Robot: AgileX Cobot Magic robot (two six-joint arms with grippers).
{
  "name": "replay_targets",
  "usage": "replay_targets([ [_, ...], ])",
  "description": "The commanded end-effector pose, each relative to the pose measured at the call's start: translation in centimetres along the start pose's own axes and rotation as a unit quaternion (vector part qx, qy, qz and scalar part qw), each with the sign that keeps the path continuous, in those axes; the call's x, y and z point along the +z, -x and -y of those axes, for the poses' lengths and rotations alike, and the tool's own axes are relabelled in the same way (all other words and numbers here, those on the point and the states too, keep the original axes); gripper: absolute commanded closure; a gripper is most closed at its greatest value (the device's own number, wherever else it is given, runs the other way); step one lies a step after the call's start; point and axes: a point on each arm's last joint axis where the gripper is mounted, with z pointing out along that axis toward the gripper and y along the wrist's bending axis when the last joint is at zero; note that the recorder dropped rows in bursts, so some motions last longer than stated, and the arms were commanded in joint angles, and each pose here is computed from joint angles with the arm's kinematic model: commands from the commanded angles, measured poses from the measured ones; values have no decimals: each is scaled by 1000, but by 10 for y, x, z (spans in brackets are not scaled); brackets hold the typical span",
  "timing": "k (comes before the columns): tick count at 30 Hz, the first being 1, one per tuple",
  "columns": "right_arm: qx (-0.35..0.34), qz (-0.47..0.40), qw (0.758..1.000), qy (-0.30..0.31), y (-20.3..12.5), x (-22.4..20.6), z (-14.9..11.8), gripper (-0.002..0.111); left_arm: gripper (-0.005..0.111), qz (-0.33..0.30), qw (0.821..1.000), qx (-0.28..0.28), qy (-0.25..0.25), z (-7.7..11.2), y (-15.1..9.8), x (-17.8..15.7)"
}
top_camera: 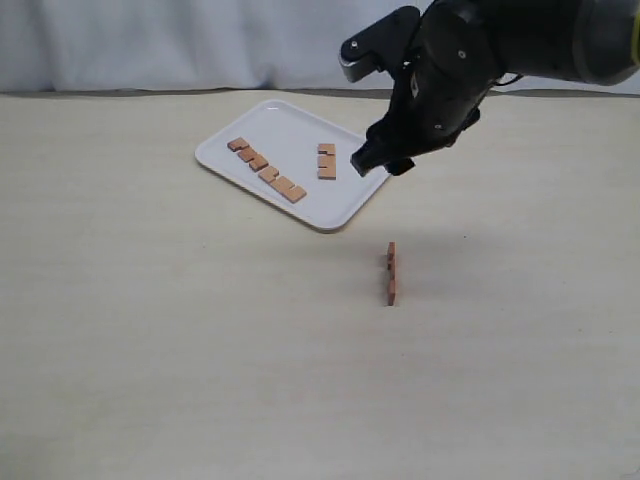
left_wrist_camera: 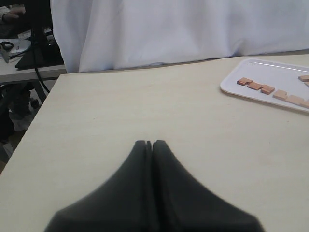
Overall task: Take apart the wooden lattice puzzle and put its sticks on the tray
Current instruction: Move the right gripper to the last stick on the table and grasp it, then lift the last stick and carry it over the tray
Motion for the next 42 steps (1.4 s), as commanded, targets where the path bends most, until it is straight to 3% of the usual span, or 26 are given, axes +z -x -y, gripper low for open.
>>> replay_targets([
  [1, 1, -60, 998, -12, -11, -3, 5, 46, 107, 6, 1000, 1, 1, 0, 0, 0],
  [7, 54, -59, 996, 48, -12, -1, -7, 46, 107, 6, 1000, 2, 1, 0, 0, 0],
  [13, 79, -68, 993, 46, -22, 14, -13, 46, 107, 6, 1000, 2, 1, 0, 0, 0],
  [27, 80, -135, 985, 70, -53, 91, -43, 46, 107, 6, 1000, 2, 1, 0, 0, 0],
  [29, 80, -140, 984, 72, -54, 95, -45, 54, 107, 6, 1000, 2, 1, 0, 0, 0],
  [35, 102, -150, 979, 87, -56, 98, -49, 104, 107, 6, 1000, 2, 1, 0, 0, 0],
  [42, 104, -152, 979, 87, -54, 92, -47, 104, 107, 6, 1000, 1, 1, 0, 0, 0],
])
